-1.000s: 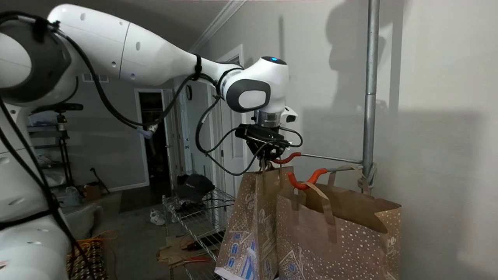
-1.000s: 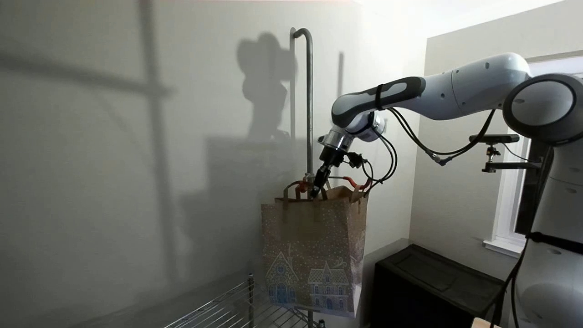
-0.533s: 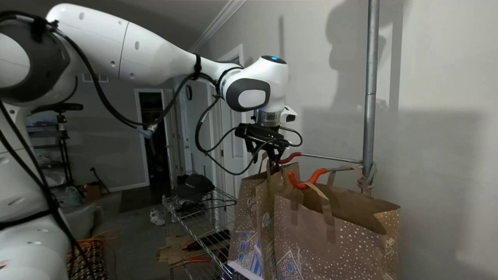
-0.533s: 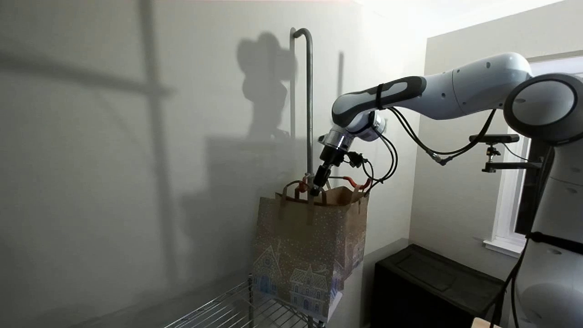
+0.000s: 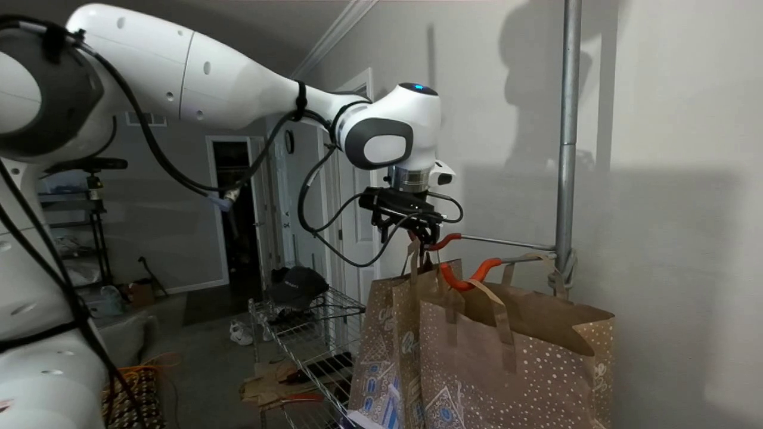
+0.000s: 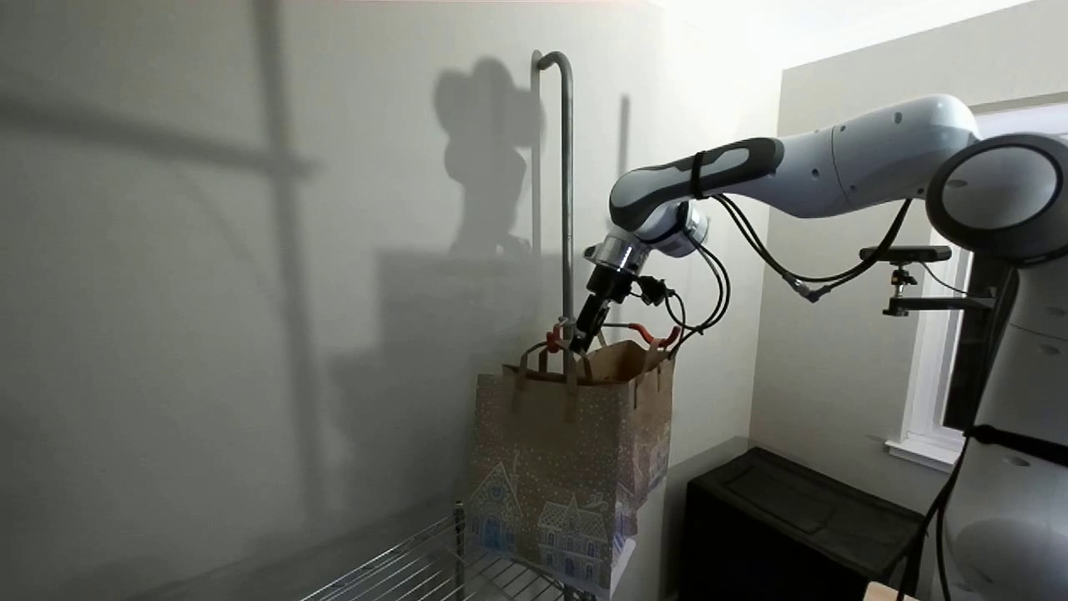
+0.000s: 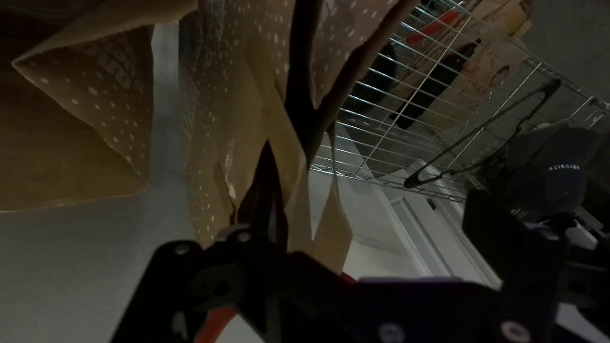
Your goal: Hang the paper bags on the stand
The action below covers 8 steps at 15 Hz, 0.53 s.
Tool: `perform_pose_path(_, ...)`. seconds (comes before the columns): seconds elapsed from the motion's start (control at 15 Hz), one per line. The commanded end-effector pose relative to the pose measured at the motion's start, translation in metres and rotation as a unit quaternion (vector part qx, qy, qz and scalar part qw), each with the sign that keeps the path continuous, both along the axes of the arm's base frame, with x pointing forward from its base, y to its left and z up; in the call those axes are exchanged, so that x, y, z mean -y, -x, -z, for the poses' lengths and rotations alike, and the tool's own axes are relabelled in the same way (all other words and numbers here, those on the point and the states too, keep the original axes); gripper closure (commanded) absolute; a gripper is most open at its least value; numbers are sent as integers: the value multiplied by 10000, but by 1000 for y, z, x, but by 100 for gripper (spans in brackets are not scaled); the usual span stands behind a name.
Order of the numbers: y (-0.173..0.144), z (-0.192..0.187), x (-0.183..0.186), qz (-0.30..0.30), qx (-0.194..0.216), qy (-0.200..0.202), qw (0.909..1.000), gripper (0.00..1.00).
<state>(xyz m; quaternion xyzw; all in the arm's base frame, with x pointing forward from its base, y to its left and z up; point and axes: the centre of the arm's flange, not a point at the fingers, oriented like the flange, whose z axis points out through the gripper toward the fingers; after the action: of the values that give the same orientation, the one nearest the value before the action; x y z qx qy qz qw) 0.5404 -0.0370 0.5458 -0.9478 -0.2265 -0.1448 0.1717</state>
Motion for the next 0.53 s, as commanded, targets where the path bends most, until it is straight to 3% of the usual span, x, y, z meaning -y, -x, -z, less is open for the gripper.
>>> perform_pose_path(0.0,19,-6,2,10,5,-49,10000,0)
perform_pose_path(0.2,38,-16,1,-31,49,133,9999,0)
perform_pose_path(0.47,83,-25,10,32,110,839,9964,0)
